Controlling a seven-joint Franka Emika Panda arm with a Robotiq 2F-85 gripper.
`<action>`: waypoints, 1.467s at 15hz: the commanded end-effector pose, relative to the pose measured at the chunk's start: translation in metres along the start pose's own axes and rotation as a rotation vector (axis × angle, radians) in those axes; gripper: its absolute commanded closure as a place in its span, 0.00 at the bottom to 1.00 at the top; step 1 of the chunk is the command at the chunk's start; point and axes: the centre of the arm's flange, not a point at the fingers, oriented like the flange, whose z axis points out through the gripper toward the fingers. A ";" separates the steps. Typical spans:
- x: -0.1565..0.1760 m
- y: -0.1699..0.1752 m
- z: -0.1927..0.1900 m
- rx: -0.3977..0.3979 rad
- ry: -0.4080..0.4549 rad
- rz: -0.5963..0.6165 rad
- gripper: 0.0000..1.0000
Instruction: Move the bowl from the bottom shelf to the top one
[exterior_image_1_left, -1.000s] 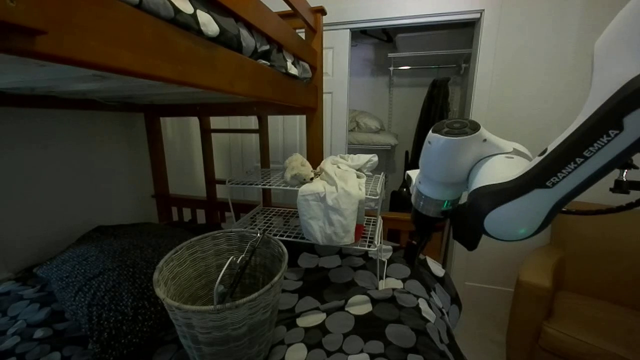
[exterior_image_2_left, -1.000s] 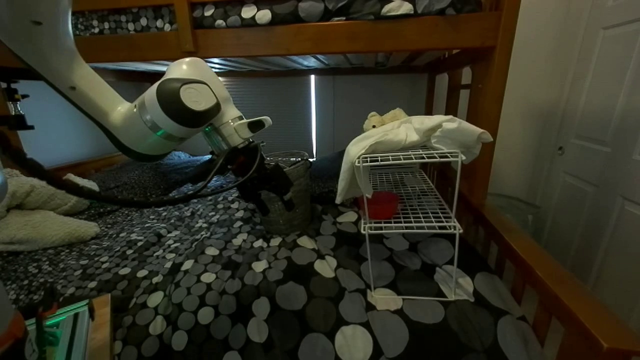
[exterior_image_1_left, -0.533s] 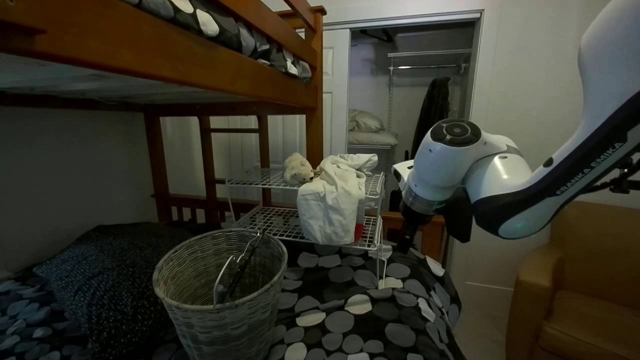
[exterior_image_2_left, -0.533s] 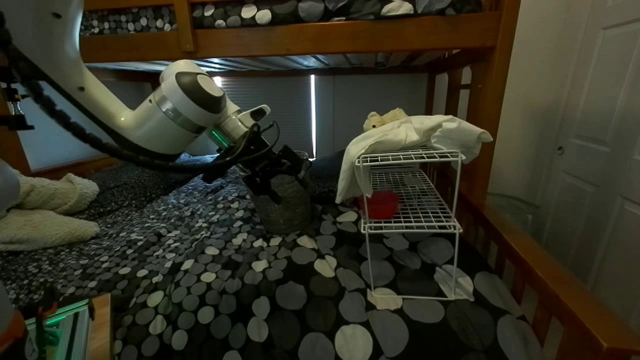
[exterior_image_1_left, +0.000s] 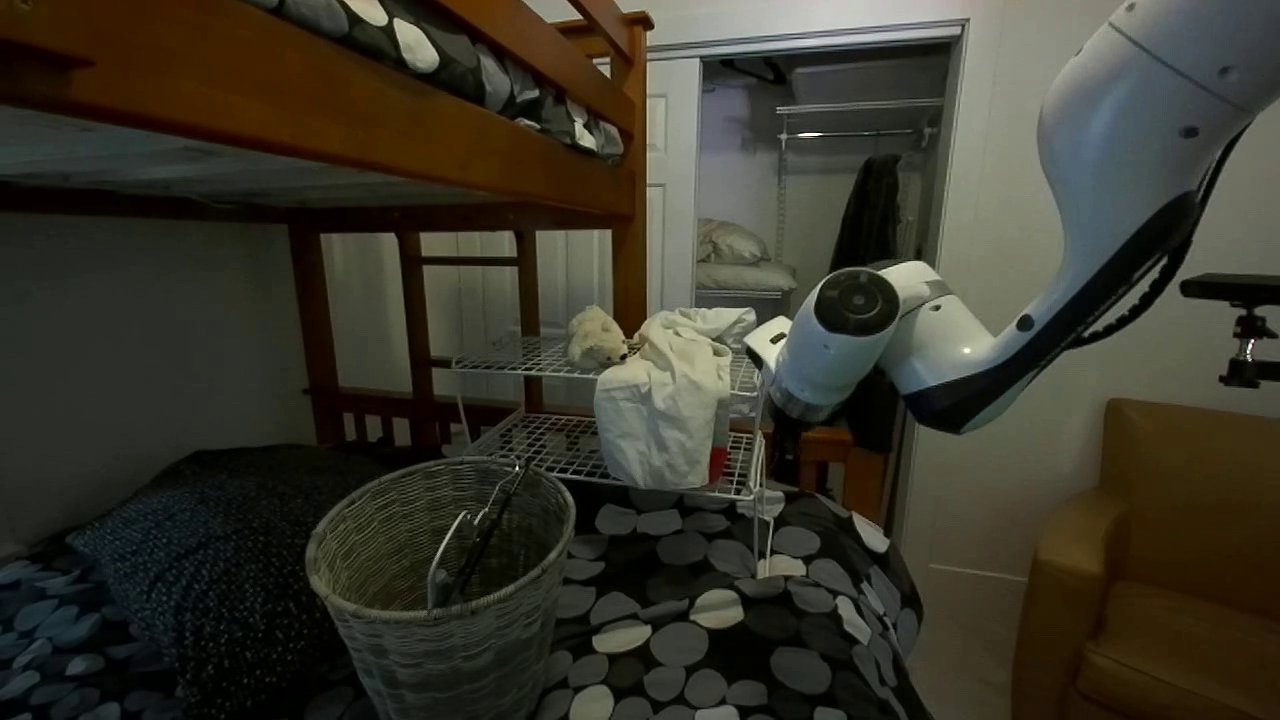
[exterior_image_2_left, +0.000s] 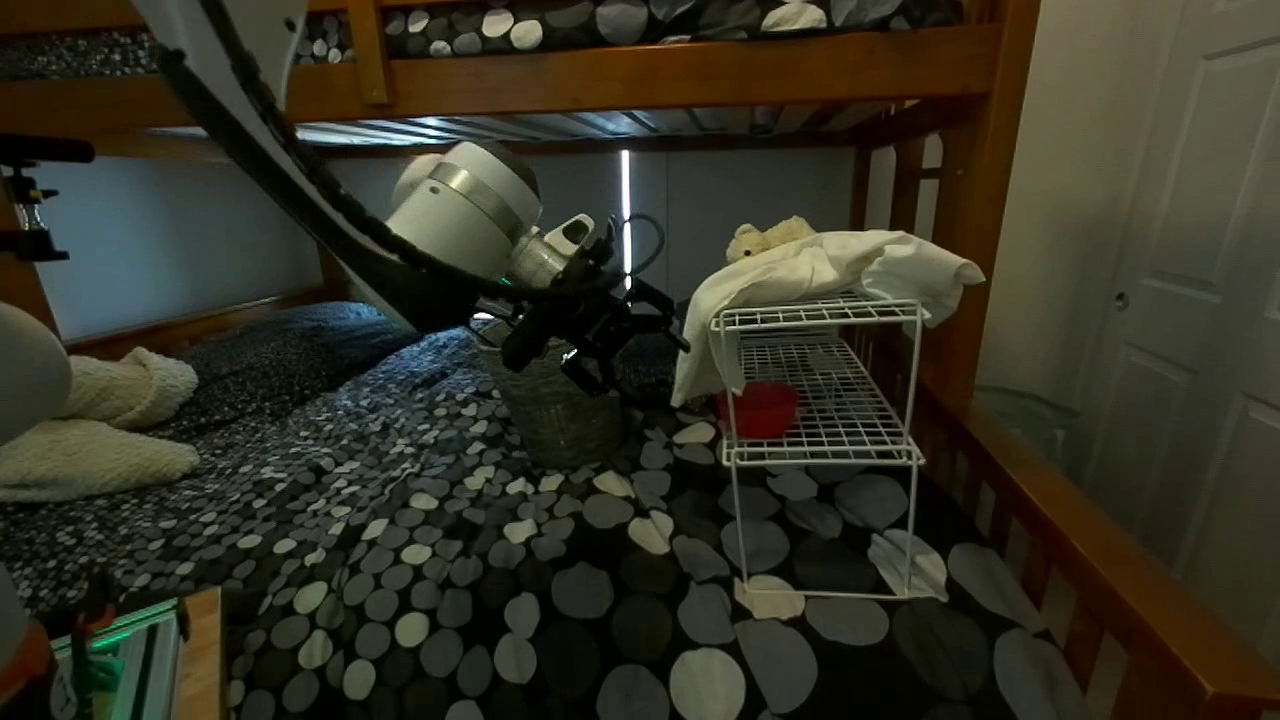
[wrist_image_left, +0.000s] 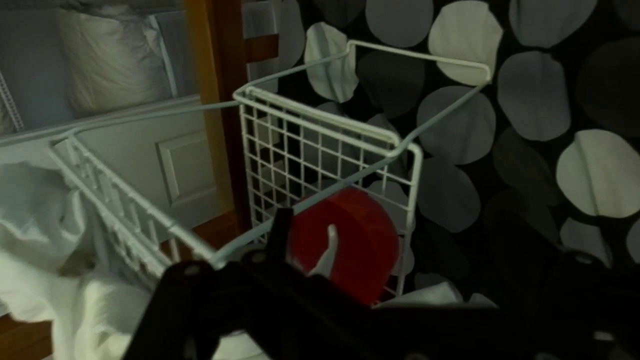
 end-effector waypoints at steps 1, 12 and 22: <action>0.003 -0.064 0.048 0.130 -0.019 0.149 0.00; 0.039 -0.066 0.054 0.001 0.106 0.123 0.00; 0.071 -0.064 0.119 -0.105 0.144 0.161 0.00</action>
